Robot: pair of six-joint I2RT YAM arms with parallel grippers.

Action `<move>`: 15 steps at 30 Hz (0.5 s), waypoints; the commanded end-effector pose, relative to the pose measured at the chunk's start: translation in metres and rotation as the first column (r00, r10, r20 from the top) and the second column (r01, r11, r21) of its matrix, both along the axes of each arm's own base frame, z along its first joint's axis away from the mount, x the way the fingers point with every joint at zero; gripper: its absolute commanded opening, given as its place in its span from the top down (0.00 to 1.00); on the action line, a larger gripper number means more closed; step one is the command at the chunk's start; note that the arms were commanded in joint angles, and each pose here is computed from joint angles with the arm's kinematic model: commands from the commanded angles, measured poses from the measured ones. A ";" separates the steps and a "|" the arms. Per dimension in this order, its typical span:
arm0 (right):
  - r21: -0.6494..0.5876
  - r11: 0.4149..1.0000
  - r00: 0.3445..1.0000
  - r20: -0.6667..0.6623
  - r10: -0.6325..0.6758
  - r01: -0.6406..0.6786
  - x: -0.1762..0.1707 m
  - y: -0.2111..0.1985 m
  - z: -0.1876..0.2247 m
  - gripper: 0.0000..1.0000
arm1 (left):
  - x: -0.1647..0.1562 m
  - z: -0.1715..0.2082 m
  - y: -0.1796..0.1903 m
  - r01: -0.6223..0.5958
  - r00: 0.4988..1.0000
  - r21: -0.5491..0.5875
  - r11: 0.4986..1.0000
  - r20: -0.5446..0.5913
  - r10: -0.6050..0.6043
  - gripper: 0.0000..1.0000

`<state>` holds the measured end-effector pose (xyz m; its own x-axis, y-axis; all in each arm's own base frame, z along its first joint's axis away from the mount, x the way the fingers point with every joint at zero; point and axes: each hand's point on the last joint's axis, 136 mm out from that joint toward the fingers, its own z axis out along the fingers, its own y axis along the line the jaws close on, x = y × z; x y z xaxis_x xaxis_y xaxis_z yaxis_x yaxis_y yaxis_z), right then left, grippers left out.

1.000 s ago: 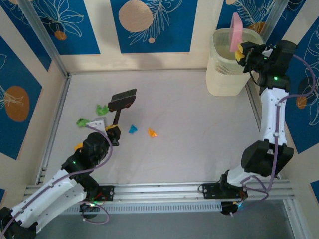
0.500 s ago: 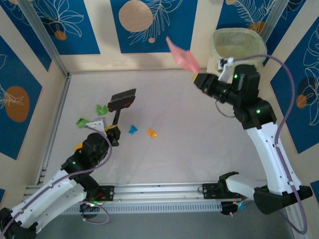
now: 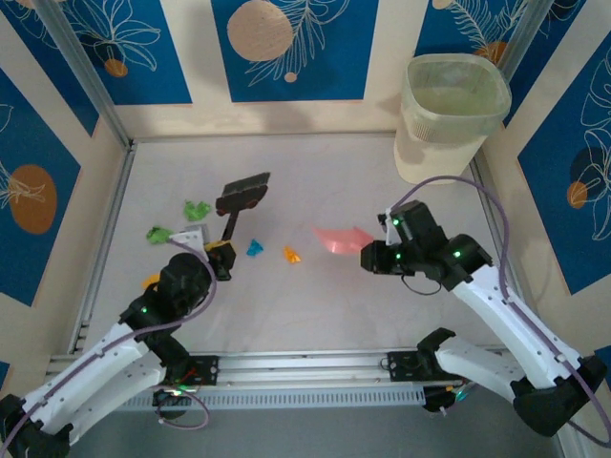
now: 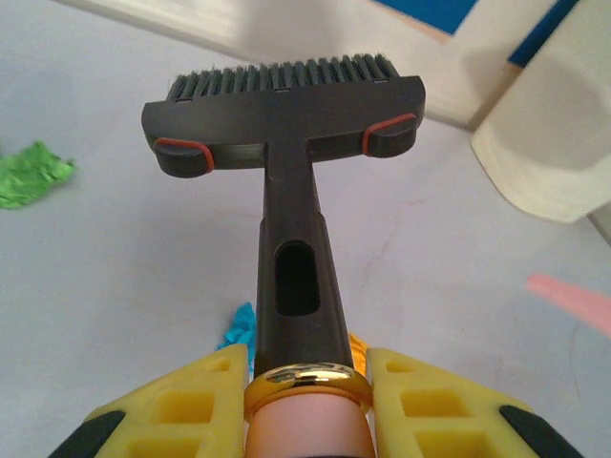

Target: Sweep away the paper scraps from the table

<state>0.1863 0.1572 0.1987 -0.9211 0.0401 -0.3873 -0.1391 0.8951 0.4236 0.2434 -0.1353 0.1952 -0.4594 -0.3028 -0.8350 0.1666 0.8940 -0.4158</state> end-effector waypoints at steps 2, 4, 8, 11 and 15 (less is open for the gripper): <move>-0.139 0.990 0.997 -0.076 0.011 -0.021 -0.013 -0.007 -0.029 1.00 | 0.001 0.021 -0.038 0.154 0.988 -0.059 0.986 0.008 -0.154 1.00; -0.180 0.983 0.997 -0.076 0.019 -0.032 -0.017 -0.007 -0.034 1.00 | 0.003 0.017 -0.047 0.180 0.983 -0.057 0.982 -0.027 -0.182 1.00; -0.211 0.974 0.995 -0.074 0.065 -0.080 -0.026 -0.004 -0.041 1.00 | 0.006 0.010 -0.061 0.211 0.970 -0.033 0.977 -0.115 -0.214 1.00; -0.214 0.969 0.989 -0.103 0.102 -0.122 -0.035 -0.002 -0.048 1.00 | 0.006 0.009 -0.071 0.243 0.954 -0.003 0.970 -0.182 -0.239 1.00; -0.206 0.960 0.978 -0.123 0.168 -0.190 -0.048 0.007 -0.055 1.00 | 0.004 0.009 -0.076 0.270 0.928 0.062 0.961 -0.284 -0.243 1.00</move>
